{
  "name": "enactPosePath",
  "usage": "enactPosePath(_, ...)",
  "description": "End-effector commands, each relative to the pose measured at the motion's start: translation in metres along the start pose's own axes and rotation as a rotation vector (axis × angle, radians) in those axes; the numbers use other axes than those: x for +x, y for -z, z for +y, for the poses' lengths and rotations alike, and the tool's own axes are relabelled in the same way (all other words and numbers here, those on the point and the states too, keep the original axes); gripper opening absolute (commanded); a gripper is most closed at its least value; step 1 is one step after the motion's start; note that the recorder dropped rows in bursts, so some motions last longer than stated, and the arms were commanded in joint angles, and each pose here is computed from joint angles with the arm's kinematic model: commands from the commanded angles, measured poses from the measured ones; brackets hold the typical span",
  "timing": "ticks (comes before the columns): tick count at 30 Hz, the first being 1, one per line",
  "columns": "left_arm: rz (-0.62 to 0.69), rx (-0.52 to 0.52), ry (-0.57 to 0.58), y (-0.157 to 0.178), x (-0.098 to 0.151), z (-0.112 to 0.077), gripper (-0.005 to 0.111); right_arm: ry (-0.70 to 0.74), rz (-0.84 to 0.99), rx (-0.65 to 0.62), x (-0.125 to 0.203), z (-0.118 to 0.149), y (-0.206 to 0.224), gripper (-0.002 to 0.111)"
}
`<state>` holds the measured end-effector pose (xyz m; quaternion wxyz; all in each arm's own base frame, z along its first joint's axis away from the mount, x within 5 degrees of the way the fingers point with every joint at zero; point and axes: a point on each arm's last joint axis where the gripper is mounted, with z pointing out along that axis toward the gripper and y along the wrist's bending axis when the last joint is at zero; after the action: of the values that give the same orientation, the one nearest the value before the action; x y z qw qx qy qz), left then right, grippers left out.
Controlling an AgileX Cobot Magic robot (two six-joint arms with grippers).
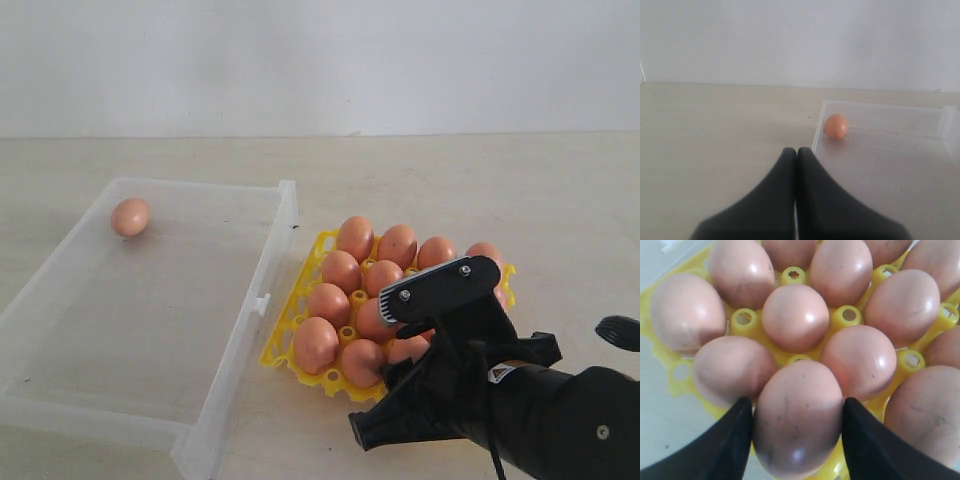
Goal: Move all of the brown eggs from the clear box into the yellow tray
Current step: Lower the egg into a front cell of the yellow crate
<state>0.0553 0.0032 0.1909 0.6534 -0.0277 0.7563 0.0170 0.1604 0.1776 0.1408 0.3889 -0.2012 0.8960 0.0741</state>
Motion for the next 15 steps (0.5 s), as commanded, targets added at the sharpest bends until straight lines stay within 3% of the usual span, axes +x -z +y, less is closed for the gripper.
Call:
enactPosePath(1, -0.001, 0.000, 0.005, 0.0001, -0.0013, -0.0001, -0.004, -0.016, 0.005, 0.013, 0.0015, -0.0022, 0.0000, 0.041)
enactPosePath(8, -0.001, 0.000, 0.005, 0.0001, -0.0013, -0.0001, -0.004, -0.048, -0.012, 0.054, 0.0000, -0.0059, 0.0001, 0.062)
enactPosePath(15, -0.001, 0.000, 0.005, 0.0001, -0.0013, -0.0001, -0.004, -0.052, -0.011, 0.055, 0.0001, -0.0060, 0.0001, 0.062)
